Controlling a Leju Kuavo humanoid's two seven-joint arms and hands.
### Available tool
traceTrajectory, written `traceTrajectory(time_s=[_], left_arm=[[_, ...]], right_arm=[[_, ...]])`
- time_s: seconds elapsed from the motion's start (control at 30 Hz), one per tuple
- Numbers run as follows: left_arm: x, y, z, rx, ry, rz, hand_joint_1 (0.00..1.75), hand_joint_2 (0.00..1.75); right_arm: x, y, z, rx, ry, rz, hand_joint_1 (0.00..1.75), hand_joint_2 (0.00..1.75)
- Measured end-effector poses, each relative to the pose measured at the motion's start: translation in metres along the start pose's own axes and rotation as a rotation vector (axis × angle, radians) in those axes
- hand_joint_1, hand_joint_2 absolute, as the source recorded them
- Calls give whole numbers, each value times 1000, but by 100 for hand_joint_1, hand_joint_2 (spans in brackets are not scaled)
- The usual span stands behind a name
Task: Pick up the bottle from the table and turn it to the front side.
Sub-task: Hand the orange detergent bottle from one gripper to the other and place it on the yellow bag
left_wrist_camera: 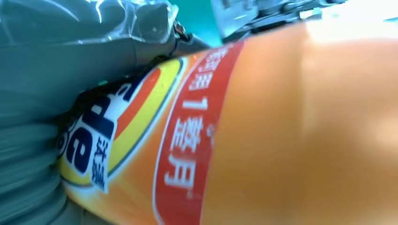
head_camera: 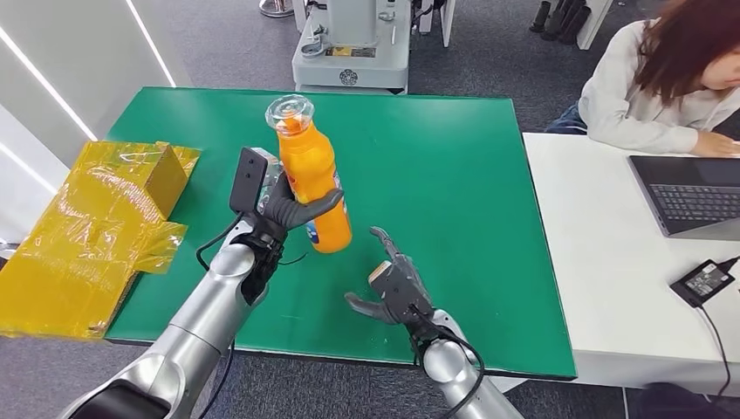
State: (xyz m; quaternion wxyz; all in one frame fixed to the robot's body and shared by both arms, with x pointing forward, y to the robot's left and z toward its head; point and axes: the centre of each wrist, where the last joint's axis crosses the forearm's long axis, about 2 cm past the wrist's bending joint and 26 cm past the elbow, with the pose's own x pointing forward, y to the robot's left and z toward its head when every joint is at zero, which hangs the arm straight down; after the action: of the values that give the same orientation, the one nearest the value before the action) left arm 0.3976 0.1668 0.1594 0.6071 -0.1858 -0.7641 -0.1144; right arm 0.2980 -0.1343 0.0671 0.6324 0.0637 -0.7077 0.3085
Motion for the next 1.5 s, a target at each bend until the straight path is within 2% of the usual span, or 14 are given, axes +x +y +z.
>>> traceTrajectory(time_s=[0.37, 0.47, 0.57, 0.7, 0.8, 0.9, 1.07, 1.3, 1.43, 1.5], left_arm=[[3, 6, 1, 19, -27, -41, 175, 175], [4, 8, 2, 32, -51, -131, 175, 175], [7, 17, 3, 74, -111, -426, 175, 175], [17, 38, 3, 169, -209, -1075, 175, 175], [21, 56, 3, 200, -250, -1396, 175, 175], [20, 80, 5, 204, -220, -1580, 175, 175], [17, 110, 14, 196, -137, -1684, 175, 175], [11, 122, 22, 183, -80, -1720, 175, 175], [9, 125, 25, 153, -50, -1840, 175, 175], [6, 129, 28, 140, -5, -1914, 175, 175]], right_arm=[[5, 3, 8, -4, -25, -8, 0, 175], [6, 4, 10, -1, -30, -5, 0, 175], [10, 5, 13, 10, -45, -1, 0, 175], [19, 6, 16, 26, -81, 9, 0, 175], [27, 6, 17, 26, -108, 21, 0, 175], [33, 5, 21, 20, -129, 24, 0, 175], [30, 5, 37, -10, -141, 16, 0, 175], [30, 4, 45, -19, -149, 11, 0, 175], [30, 4, 47, -19, -150, 10, 0, 175], [30, 5, 48, -19, -149, 9, 0, 175]])
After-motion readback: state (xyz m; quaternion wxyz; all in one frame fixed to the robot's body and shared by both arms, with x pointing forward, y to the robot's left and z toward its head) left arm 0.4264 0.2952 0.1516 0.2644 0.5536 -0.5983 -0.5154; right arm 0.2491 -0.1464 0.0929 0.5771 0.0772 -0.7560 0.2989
